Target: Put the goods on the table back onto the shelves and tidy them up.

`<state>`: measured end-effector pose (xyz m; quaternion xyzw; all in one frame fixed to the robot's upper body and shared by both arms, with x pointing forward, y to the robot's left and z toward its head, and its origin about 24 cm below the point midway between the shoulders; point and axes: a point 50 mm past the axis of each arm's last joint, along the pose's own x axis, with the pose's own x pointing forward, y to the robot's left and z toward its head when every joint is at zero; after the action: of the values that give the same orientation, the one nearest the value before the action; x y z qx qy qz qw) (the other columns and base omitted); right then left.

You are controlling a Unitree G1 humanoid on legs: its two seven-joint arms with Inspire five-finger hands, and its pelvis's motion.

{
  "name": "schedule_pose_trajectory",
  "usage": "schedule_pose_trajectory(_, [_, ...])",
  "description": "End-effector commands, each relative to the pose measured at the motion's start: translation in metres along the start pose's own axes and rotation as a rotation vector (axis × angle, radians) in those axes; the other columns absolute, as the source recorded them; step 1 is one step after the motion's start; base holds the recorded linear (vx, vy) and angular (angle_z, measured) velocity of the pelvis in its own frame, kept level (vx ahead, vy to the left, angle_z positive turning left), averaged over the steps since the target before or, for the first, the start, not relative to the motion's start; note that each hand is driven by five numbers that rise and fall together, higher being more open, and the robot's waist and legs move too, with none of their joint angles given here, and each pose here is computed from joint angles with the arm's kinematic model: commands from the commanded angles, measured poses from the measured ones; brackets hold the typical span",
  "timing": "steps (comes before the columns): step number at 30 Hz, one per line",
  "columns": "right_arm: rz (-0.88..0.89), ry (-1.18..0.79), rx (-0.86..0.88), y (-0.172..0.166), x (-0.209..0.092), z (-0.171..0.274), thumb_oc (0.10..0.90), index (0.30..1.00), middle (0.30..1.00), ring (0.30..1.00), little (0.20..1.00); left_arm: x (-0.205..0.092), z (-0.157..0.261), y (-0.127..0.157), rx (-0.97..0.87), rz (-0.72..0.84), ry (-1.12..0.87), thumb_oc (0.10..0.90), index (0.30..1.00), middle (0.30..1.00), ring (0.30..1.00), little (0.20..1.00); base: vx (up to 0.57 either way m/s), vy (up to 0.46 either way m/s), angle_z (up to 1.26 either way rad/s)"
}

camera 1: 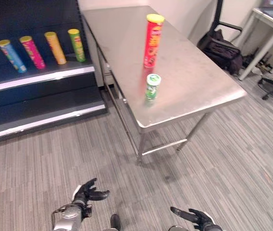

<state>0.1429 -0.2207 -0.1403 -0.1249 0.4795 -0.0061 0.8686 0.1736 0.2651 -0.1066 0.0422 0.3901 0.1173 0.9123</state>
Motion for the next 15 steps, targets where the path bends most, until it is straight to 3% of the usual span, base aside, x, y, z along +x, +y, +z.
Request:
schedule_pose_trajectory(1, [-0.1,-0.039,-0.074,-0.034,0.002,0.016,0.8,0.9,0.9,0.9,0.9,0.003,0.022,-0.016,-0.012,-0.056,-0.102,0.8,0.9,0.9,0.9,0.9,0.09,0.071,-0.29])
schedule_pose_trajectory(10, [-0.163,0.147,-0.032,-0.053,-0.008,-0.033,0.8,0.9,0.9,0.9,0.9,-0.001,0.025,-0.053,-0.037,-0.187,-0.133,0.8,0.9,0.9,0.9,0.9,0.08,-0.012,0.03])
schedule_pose_trajectory(15, [-0.197,0.159,-0.014,-0.064,-0.01,-0.035,0.8,0.9,0.9,0.9,0.9,-0.003,0.029,-0.065,0.029,-0.238,-0.152,0.8,0.9,0.9,0.9,0.9,0.17,0.394,-0.08])
